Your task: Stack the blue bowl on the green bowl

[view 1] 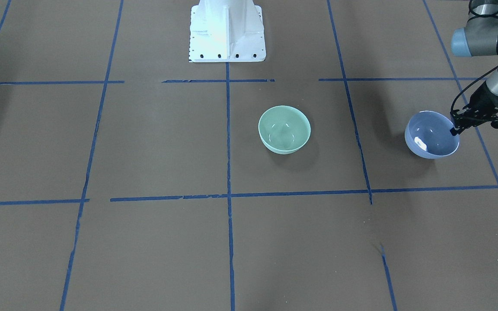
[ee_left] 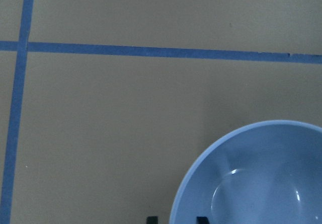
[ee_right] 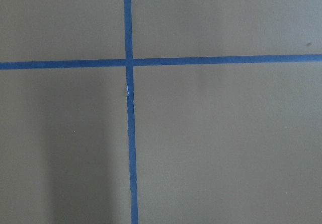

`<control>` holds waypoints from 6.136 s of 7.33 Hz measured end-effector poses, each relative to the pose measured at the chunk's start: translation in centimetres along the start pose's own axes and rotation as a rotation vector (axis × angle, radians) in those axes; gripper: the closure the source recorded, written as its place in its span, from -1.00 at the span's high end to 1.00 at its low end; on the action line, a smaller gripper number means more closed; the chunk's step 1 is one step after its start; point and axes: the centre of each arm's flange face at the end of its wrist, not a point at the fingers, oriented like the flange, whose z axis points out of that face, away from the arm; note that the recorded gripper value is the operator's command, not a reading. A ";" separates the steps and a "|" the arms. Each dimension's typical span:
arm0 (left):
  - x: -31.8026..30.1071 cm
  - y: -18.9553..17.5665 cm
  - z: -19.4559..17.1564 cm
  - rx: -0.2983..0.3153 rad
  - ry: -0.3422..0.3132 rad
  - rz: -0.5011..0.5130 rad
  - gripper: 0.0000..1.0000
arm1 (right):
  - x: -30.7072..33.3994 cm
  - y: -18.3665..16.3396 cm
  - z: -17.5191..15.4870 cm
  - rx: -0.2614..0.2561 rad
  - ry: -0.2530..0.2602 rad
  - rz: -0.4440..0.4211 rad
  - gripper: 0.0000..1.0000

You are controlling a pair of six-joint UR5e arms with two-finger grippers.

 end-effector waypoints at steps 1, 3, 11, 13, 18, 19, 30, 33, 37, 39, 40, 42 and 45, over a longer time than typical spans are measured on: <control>1.9 -0.4 -1.8 -0.002 -0.005 -0.005 -1.00 | 0.0 0.0 0.0 0.000 0.000 0.000 1.00; 8.7 -1.8 -7.6 -0.005 -0.014 -0.044 -1.00 | 0.0 0.0 0.0 0.000 0.000 -0.001 1.00; 38.6 3.7 -7.4 -0.117 0.110 -0.356 -1.00 | 0.0 0.0 0.0 0.000 0.000 -0.001 1.00; 40.3 5.3 -5.5 -0.131 0.088 -0.373 -1.00 | 0.0 0.0 0.0 0.000 0.000 0.000 1.00; 41.7 5.4 -2.2 -0.147 0.048 -0.383 -1.00 | 0.0 0.0 0.0 0.000 0.000 -0.001 1.00; 41.9 5.4 -2.1 -0.148 0.047 -0.383 -1.00 | 0.0 0.0 0.0 0.000 0.000 -0.001 1.00; 22.8 -2.2 -10.3 -0.086 0.085 -0.154 1.00 | 0.0 0.0 0.0 0.000 0.000 -0.001 1.00; 2.8 -2.4 -13.1 -0.047 -0.045 0.166 1.00 | 0.0 0.0 0.0 0.000 0.000 -0.001 1.00; -15.7 0.1 -16.2 -0.069 -0.125 0.274 1.00 | 0.0 0.0 0.0 0.000 0.000 -0.001 1.00; -18.0 0.7 -17.0 -0.083 -0.088 0.224 1.00 | 0.0 0.0 0.0 0.000 0.000 -0.001 1.00; -18.3 0.9 -17.0 -0.091 -0.062 0.205 1.00 | 0.0 0.0 0.0 0.000 0.000 0.000 1.00; -18.5 1.1 -16.9 -0.096 -0.053 0.197 1.00 | 0.0 0.0 0.0 0.000 0.000 0.000 1.00; -18.5 1.1 -17.0 -0.082 -0.055 0.211 1.00 | 0.0 0.0 0.0 0.000 0.000 0.000 1.00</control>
